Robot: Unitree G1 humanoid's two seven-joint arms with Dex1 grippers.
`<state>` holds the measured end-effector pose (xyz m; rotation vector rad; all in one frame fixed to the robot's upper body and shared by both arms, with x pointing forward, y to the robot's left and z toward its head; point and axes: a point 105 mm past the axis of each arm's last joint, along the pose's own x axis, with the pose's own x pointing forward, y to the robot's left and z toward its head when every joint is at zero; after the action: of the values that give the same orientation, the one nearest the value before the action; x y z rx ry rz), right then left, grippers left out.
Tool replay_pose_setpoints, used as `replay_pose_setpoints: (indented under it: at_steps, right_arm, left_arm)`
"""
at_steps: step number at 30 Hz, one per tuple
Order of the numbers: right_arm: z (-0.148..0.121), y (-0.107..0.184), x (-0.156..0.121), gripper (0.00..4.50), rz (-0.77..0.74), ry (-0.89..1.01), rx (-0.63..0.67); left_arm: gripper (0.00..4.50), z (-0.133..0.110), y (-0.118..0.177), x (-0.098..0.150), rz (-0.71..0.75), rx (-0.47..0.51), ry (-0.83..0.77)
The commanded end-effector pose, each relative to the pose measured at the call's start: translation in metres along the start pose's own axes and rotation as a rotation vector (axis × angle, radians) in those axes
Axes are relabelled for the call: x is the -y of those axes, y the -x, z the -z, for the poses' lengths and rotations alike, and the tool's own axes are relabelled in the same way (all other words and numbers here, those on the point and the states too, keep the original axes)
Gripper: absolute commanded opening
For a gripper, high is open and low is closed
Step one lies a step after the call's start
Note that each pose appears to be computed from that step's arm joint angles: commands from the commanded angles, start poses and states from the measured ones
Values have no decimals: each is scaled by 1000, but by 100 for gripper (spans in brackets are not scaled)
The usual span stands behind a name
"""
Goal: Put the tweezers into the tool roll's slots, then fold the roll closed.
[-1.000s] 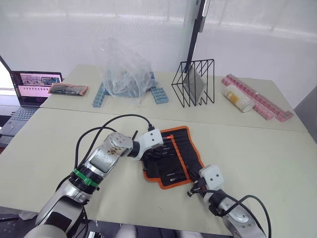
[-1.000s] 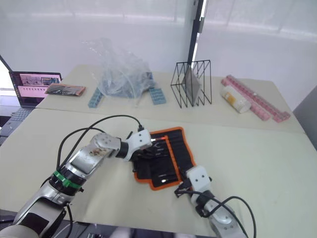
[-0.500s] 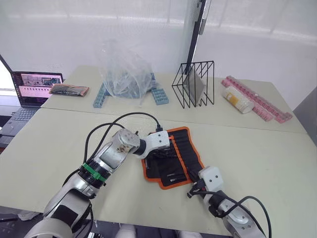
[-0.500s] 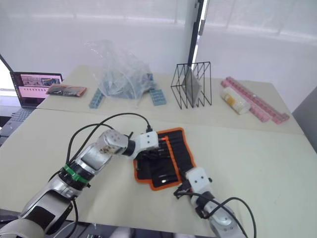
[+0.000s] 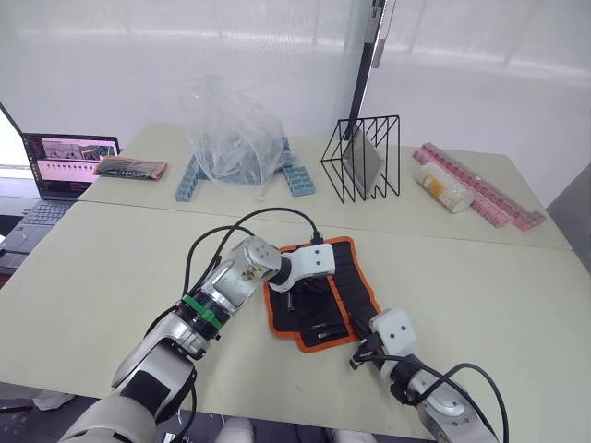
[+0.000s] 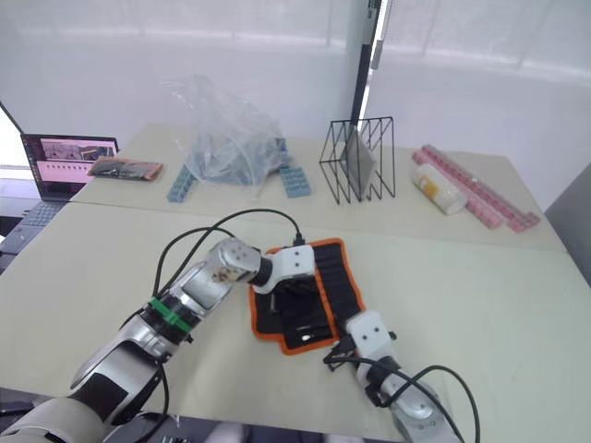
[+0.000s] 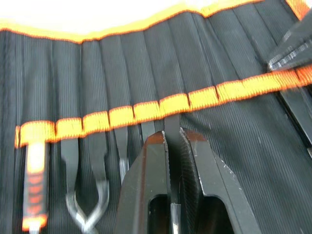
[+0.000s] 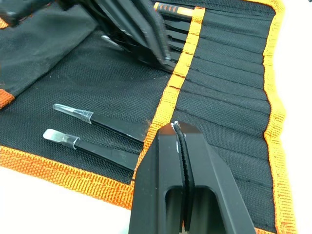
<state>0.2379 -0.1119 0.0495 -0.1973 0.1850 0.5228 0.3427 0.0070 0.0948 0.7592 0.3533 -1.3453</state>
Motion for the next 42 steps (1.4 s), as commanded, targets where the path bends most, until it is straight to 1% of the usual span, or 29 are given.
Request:
replay_pose_setpoints:
  at_steps: [1,5,9,17,19,20,21,25,29,34,37,38,40,42]
  right_arm:
    - [66,12,-23,0,-82,-75,-290]
    - [66,12,-24,0,-85,-74,-292]
    - [66,13,-25,0,-90,-71,-295]
    - [66,13,-25,0,-93,-67,-297]
    - [66,12,-25,0,-93,-65,-297]
    - [66,12,-25,0,-93,-64,-297]
    - [67,12,-24,0,-93,-63,-297]
    - [67,11,-22,0,-85,-55,-296]
    - [67,9,-20,0,-84,-52,-292]
    - [67,7,-18,0,-93,-47,-293]
    - [68,6,-15,0,-95,-45,-298]
    - [68,6,-13,0,-92,-44,-302]
    - [70,5,-10,0,-83,-51,-312]
    - [71,4,-8,0,-76,-61,-320]
  left_arm:
    - [3,-7,-8,2,9,10,-28]
    - [3,-8,-15,5,21,23,-17]
    - [3,-2,-21,5,14,11,-20]
    - [3,-1,-22,4,4,17,-16]
    - [3,-1,-17,1,-9,22,-10]
    - [93,-1,-13,0,-14,26,-8]
    - [117,-2,-10,0,-16,30,-6]
    - [249,-5,6,-4,-48,52,-1]
    - [376,-12,28,-3,-77,112,14]
    - [376,-22,66,-3,-153,230,71]
    - [376,-18,94,-3,-225,290,140]
    - [376,-14,105,-3,-260,303,159]
    - [376,2,126,-2,-347,309,214]
    - [376,24,143,5,-407,277,251]
